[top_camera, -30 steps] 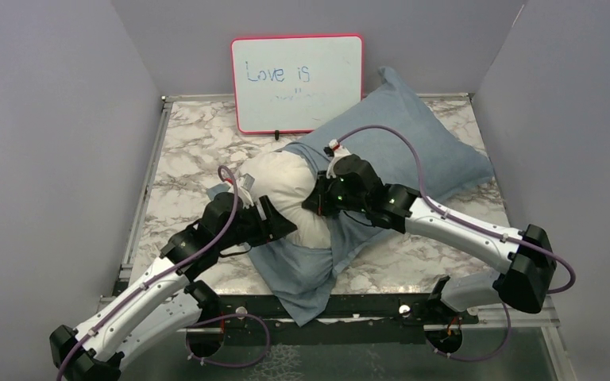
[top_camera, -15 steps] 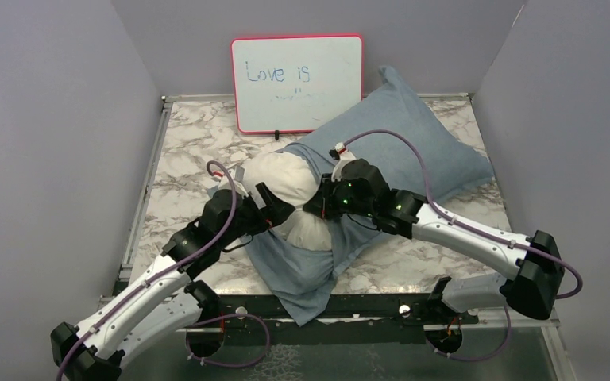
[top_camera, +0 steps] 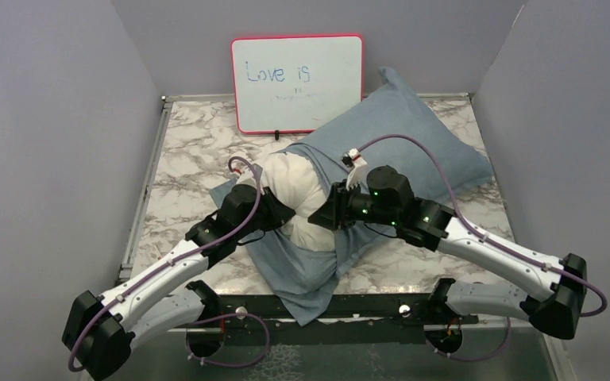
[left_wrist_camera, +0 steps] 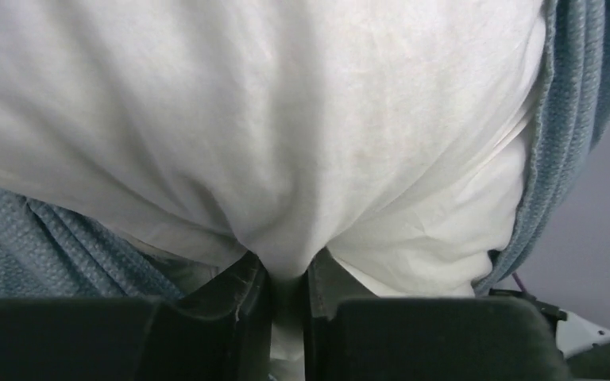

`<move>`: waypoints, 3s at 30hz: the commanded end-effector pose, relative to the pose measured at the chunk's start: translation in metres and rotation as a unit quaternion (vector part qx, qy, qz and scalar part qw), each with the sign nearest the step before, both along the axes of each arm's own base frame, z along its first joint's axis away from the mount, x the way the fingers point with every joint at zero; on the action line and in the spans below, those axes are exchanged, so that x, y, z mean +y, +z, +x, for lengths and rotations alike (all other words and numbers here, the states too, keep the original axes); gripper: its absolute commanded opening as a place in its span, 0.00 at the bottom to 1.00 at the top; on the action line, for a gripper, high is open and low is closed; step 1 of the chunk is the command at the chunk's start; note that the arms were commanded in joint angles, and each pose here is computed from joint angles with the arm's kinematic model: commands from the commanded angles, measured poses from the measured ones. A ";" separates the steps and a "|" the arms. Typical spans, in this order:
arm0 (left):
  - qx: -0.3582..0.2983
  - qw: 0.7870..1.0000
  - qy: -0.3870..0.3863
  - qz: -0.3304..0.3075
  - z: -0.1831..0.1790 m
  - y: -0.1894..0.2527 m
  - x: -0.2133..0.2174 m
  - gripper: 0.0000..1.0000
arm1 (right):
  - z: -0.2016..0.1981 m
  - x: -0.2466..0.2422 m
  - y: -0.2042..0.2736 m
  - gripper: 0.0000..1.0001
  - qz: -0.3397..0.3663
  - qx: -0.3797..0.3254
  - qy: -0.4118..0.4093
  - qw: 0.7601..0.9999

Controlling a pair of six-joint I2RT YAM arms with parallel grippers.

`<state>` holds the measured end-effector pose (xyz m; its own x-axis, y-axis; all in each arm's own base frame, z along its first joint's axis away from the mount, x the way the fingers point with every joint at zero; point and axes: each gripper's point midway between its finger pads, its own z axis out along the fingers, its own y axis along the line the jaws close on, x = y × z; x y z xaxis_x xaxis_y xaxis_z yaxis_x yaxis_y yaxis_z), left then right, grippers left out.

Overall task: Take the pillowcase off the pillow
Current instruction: Remove the pillow from the pillowcase.

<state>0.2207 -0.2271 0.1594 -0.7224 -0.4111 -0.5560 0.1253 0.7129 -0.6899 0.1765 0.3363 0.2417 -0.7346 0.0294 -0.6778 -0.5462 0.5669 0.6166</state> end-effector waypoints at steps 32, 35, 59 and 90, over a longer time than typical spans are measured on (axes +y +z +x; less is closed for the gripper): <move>0.015 0.998 -0.044 0.035 0.001 0.011 -0.008 0.00 | -0.088 0.013 -0.095 0.44 -0.137 0.008 0.199 0.970; 0.020 0.999 -0.040 0.024 0.006 0.012 -0.010 0.00 | -0.109 0.020 -0.083 0.35 -0.102 0.010 0.260 0.960; 0.016 0.998 0.012 -0.058 0.075 0.061 0.012 0.00 | -0.216 -0.012 -0.172 0.26 -0.159 0.044 0.408 0.898; 0.046 0.996 -0.039 -0.071 0.012 0.040 0.026 0.00 | -0.055 0.041 -0.084 0.70 -0.177 -0.079 0.041 0.980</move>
